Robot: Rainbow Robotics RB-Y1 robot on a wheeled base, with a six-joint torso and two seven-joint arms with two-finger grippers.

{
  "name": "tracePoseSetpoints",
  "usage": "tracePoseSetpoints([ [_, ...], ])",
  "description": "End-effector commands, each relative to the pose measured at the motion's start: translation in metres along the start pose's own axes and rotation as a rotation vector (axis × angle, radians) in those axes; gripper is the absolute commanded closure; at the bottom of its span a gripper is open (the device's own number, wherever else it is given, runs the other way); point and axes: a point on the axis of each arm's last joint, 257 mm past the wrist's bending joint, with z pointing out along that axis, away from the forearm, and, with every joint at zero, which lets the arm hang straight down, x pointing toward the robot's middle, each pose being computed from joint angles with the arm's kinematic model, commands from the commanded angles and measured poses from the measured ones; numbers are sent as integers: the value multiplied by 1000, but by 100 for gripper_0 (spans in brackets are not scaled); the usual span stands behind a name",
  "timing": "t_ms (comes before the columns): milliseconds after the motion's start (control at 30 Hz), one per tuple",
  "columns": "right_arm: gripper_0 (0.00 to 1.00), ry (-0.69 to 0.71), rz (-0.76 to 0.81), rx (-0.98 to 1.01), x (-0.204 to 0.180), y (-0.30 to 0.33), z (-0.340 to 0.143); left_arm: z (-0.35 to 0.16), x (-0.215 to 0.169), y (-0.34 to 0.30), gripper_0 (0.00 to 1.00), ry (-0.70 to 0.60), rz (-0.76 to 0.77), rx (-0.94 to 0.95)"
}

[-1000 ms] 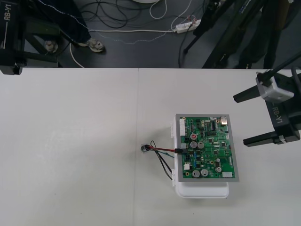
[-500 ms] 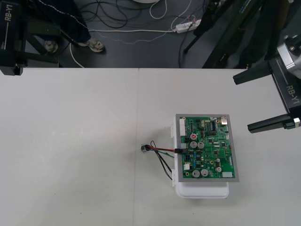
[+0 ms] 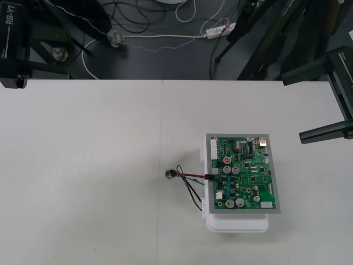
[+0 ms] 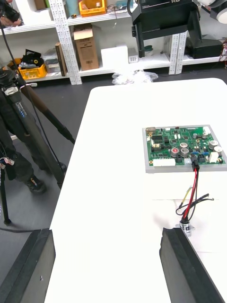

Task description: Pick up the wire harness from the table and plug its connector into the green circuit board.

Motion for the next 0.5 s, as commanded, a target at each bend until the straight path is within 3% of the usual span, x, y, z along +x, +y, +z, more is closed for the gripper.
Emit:
tracePoseSetpoints([
  [33,0,3,-74,34,-14,-9,-13,-3,-23,10,35,-19,9,-12],
  [500,0,5,-74,35,-13,-9,-13,-3,-23,10,35,-19,9,-12],
])
